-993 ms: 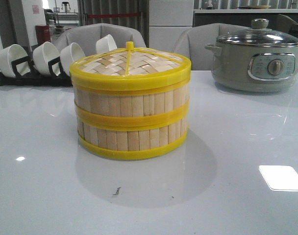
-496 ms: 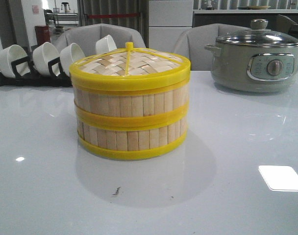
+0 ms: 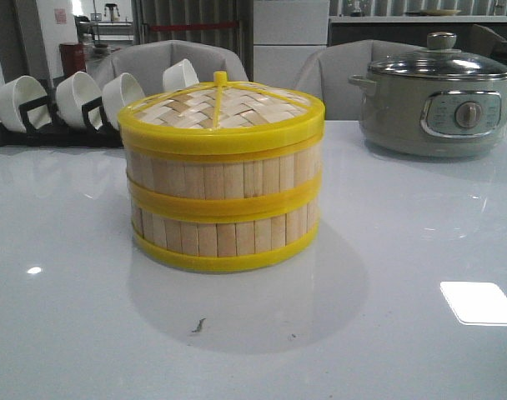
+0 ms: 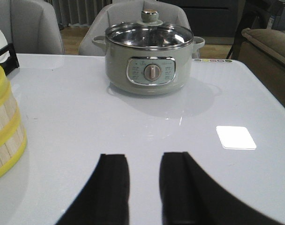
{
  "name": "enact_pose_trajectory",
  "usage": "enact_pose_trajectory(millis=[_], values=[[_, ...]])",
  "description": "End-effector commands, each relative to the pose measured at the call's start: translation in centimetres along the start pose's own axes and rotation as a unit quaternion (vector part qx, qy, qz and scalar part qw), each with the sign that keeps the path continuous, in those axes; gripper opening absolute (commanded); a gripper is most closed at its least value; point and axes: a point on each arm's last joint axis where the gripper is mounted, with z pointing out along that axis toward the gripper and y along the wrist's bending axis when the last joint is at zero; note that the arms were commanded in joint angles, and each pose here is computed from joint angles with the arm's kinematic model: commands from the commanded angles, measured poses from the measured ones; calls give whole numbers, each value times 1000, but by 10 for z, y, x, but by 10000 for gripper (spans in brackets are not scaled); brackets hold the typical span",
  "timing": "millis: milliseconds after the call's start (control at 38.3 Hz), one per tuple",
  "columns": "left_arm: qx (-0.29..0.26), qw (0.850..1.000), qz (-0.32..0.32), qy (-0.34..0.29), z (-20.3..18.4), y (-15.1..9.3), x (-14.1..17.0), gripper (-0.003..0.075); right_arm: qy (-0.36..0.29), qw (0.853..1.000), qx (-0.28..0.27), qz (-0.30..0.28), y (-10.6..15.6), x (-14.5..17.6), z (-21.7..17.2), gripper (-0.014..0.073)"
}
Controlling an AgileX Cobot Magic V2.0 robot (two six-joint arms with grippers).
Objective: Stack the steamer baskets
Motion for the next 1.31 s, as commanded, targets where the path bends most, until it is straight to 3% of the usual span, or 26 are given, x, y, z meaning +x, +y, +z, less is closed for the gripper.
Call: enact_pose_trajectory(millis=[0,26,78,470,1280], values=[[2,999,-4,-46,-3,0,-14,87,-73,997,-5,-3,1,-20,-2,77],[2,999,-4,-46,-3,0,-14,87,-73,997,-6,-3,1,-20,-2,32],[2,999,-4,-46,-3,0,-14,87,-74,997,-6,-3,1,-20,-2,71],[2,999,-4,-46,-3,0,-14,87,-127,992,-15,-3,3,-30,-4,50],[-2,999,0,-53,-6,1,-14,87,-127,992,-15,-3,3,-30,-4,50]])
